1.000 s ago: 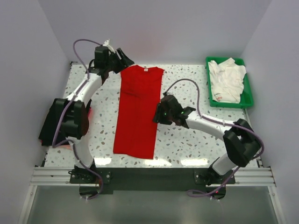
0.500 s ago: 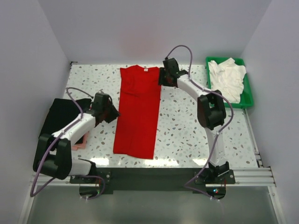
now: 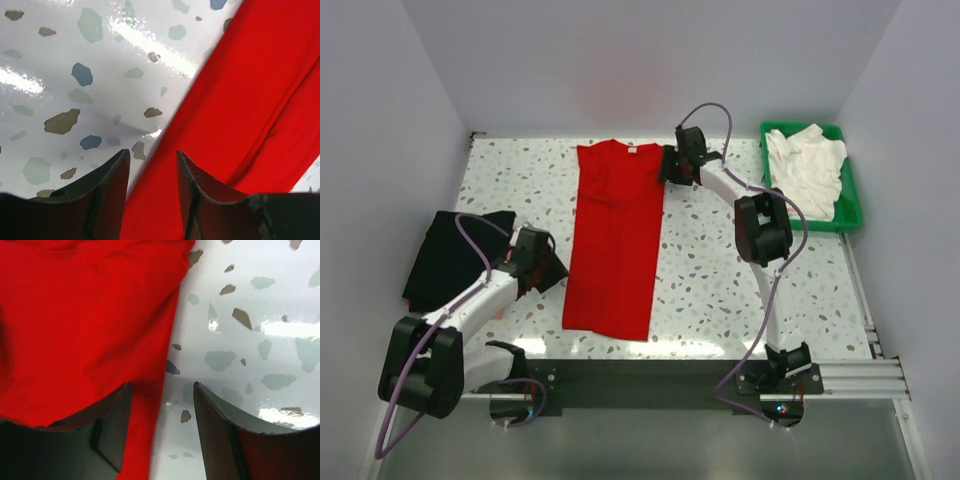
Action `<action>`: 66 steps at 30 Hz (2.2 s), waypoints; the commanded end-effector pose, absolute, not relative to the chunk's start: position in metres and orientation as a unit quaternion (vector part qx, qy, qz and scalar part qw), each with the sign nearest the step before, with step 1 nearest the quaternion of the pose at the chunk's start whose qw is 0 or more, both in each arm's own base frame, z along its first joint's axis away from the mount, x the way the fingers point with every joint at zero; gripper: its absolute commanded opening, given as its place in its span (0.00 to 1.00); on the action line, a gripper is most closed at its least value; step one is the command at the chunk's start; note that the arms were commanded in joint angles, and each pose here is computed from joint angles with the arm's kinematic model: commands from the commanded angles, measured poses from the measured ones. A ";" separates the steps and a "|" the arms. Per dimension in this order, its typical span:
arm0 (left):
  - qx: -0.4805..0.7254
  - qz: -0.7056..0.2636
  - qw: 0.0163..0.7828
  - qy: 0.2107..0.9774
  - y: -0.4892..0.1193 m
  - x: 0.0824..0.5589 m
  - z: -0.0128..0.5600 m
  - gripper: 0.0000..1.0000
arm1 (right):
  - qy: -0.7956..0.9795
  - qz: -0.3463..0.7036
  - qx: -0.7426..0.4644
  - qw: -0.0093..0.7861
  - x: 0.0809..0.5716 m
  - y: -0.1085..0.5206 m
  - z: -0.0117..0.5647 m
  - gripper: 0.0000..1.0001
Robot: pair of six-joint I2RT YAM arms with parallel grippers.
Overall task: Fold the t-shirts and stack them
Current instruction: Fold the tshirt
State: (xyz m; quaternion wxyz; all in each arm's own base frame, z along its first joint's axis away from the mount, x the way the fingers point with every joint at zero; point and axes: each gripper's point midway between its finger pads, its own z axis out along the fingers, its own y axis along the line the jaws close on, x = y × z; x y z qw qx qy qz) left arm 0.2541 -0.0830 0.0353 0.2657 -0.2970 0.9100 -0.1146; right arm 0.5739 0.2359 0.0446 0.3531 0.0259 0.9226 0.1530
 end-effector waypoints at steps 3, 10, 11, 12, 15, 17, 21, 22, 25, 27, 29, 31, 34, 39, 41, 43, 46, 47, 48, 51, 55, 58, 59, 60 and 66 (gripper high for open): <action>-0.295 -0.120 0.258 0.912 -0.089 0.246 0.026 0.47 | 0.914 0.204 0.047 0.349 0.574 0.252 0.035 0.56; -0.270 -0.132 0.227 0.926 -0.108 0.230 0.009 0.47 | 0.913 0.225 0.049 0.335 0.575 0.262 0.026 0.48; -0.269 -0.131 0.225 0.927 -0.108 0.229 0.008 0.46 | 0.916 0.222 0.051 0.332 0.574 0.261 0.021 0.45; -0.267 -0.129 0.221 0.929 -0.109 0.226 0.007 0.45 | 0.916 0.220 0.052 0.330 0.574 0.260 0.020 0.40; -0.261 -0.120 0.214 0.934 -0.107 0.221 0.003 0.38 | 0.918 0.217 0.052 0.328 0.577 0.258 0.017 0.27; -0.255 -0.120 0.209 0.936 -0.107 0.218 0.002 0.26 | 0.919 0.215 0.056 0.325 0.579 0.253 0.014 0.20; -0.245 -0.125 0.197 0.941 -0.110 0.213 -0.001 0.00 | 0.920 0.198 0.070 0.330 0.587 0.236 0.016 0.10; -0.244 -0.127 0.195 0.942 -0.111 0.212 -0.002 0.00 | 0.919 0.196 0.076 0.332 0.590 0.228 0.017 0.08; -0.242 -0.131 0.191 0.942 -0.112 0.209 -0.004 0.00 | 0.917 0.194 0.087 0.337 0.599 0.214 0.021 0.07; -0.238 -0.146 0.179 0.944 -0.119 0.205 -0.005 0.00 | 0.917 0.192 0.090 0.337 0.604 0.209 0.022 0.07; -0.236 -0.154 0.180 0.942 -0.122 0.207 -0.003 0.00 | 0.915 0.191 0.093 0.342 0.611 0.203 0.027 0.08; -0.233 -0.163 0.179 0.942 -0.126 0.208 0.000 0.00 | 0.917 0.198 0.092 0.333 0.611 0.202 0.024 0.11; -0.228 -0.163 0.183 0.942 -0.127 0.212 0.003 0.00 | 0.914 0.207 0.083 0.340 0.612 0.206 0.038 0.27; -0.206 -0.171 0.206 0.941 -0.130 0.226 0.022 0.29 | 0.918 0.194 0.077 0.337 0.592 0.197 0.062 0.57; -0.200 -0.175 0.212 0.941 -0.132 0.230 0.029 0.32 | 0.923 0.177 0.083 0.331 0.573 0.186 0.078 0.58; -0.196 -0.173 0.214 0.941 -0.131 0.230 0.034 0.32 | 0.926 0.179 0.081 0.323 0.552 0.187 0.088 0.58; -0.192 -0.169 0.224 0.940 -0.128 0.230 0.041 0.32 | 0.937 0.154 0.059 0.309 0.494 0.195 0.097 0.57; -0.191 -0.165 0.225 0.941 -0.127 0.230 0.043 0.32 | 0.941 0.144 0.050 0.303 0.463 0.194 0.100 0.57; -0.192 -0.156 0.223 0.943 -0.123 0.226 0.042 0.32 | 0.943 0.143 0.026 0.300 0.439 0.212 0.100 0.57; -0.193 -0.137 0.210 0.948 -0.116 0.217 0.039 0.30 | 0.944 0.135 -0.017 0.301 0.370 0.238 0.096 0.55; -0.202 -0.121 0.210 0.949 -0.112 0.208 0.041 0.27 | 0.947 0.117 -0.067 0.292 0.288 0.256 0.085 0.49; -0.205 -0.110 0.211 0.949 -0.112 0.201 0.045 0.24 | 0.947 0.116 -0.098 0.283 0.234 0.266 0.077 0.47; -0.208 -0.109 0.210 0.949 -0.113 0.200 0.046 0.24 | 0.947 0.114 -0.108 0.279 0.222 0.266 0.073 0.46; -0.207 -0.104 0.210 0.950 -0.112 0.197 0.046 0.24 | 0.944 0.120 -0.128 0.278 0.203 0.277 0.074 0.46; -0.179 -0.108 0.189 0.959 -0.127 0.182 0.041 0.24 | 0.937 0.079 -0.192 0.281 0.163 0.294 0.069 0.45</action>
